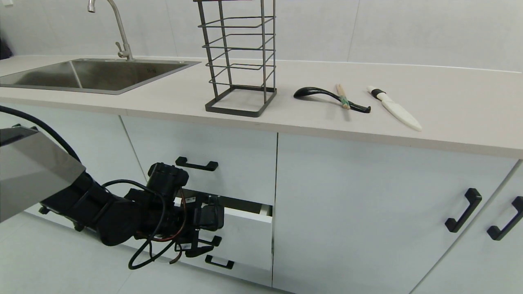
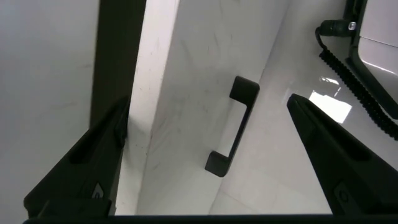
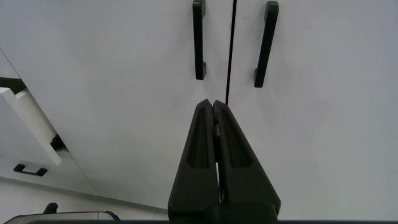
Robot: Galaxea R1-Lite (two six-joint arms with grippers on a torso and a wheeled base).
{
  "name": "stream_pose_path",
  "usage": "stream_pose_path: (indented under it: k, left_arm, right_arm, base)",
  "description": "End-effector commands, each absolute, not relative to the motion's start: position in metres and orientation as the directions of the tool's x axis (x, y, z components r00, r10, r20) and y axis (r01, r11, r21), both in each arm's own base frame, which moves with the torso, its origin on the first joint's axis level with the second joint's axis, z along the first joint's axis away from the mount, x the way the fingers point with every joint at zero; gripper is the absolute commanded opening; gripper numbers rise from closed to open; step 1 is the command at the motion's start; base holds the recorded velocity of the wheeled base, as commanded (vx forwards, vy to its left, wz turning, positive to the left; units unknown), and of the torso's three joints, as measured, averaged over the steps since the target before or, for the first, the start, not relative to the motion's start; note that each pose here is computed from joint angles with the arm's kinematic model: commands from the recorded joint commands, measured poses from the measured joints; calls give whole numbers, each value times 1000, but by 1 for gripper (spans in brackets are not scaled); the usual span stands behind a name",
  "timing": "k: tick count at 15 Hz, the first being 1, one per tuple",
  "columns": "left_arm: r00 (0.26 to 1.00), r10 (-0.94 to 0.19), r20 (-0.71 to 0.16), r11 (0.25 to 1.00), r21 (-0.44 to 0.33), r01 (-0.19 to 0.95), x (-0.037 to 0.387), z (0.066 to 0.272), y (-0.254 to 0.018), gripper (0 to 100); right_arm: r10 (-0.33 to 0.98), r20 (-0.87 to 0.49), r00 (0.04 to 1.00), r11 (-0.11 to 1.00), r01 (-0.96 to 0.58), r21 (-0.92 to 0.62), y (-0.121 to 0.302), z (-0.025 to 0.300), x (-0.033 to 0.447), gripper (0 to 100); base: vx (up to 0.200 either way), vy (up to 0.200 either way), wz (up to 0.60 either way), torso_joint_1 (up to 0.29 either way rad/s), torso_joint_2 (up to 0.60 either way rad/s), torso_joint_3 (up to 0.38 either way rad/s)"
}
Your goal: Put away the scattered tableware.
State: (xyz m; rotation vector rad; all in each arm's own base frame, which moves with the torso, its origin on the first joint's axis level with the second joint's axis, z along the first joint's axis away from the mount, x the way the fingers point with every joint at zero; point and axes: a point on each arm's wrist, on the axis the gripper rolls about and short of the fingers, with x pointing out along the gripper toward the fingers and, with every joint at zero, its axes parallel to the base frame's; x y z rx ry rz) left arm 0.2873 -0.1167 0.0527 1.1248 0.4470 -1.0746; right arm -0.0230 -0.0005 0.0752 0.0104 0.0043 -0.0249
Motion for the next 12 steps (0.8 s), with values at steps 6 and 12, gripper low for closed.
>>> stream_pose_path:
  k: [6,12]
  left_arm:
    - [423,-464,-778,31,463,886,201,73,-88,100]
    - [418,-466,-780,26,461,887,189,74,-85,100]
  right_arm:
    - [-25,-6,1000,1000,25,9,0,75,-23,0]
    - [-25,-5,1000,1000,25,11,0,75,-23,0]
  base:
    - [0,0,0,0,0,0]
    - [0,0,0,0,0,0]
